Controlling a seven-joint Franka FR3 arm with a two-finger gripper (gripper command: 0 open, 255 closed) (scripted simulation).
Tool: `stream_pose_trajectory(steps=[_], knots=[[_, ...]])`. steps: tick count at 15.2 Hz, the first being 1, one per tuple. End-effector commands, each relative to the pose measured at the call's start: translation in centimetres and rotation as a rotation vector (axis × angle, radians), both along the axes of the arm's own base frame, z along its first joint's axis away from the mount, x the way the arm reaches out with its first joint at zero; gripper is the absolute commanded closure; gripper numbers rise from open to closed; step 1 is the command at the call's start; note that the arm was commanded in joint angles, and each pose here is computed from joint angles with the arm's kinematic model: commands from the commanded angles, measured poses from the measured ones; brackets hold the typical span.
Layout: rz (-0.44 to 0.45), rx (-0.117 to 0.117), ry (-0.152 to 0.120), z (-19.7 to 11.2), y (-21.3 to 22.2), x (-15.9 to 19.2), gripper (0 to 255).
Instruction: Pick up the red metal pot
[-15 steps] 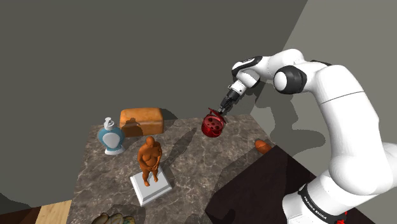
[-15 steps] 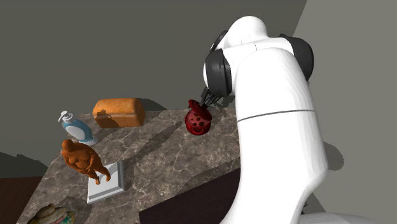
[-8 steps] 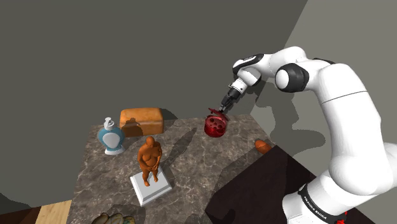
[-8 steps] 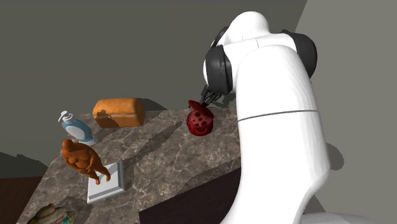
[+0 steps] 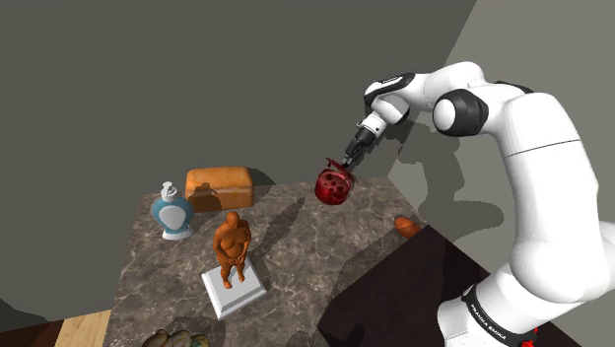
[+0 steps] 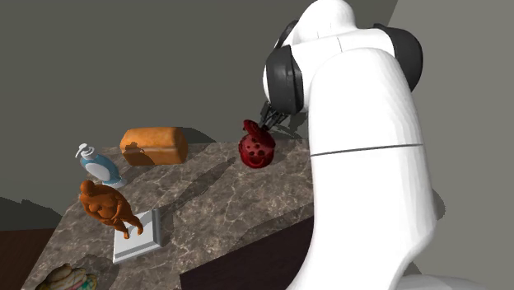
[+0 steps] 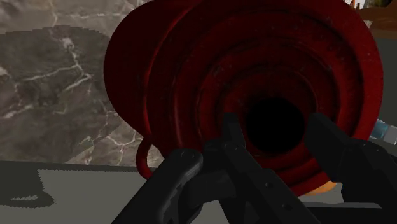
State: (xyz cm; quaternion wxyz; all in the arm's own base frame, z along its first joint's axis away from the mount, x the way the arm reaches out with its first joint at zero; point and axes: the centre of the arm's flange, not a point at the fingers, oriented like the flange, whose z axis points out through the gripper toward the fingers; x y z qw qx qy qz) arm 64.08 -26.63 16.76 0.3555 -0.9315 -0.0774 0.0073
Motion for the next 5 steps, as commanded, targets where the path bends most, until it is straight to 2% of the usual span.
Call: stream_pose_trajectory(steps=[1,5], knots=[[0.0,0.0,-0.002,1.4,0.0,0.0,255],[0.0,0.0,-0.002,2.5,0.0,0.0,255]])
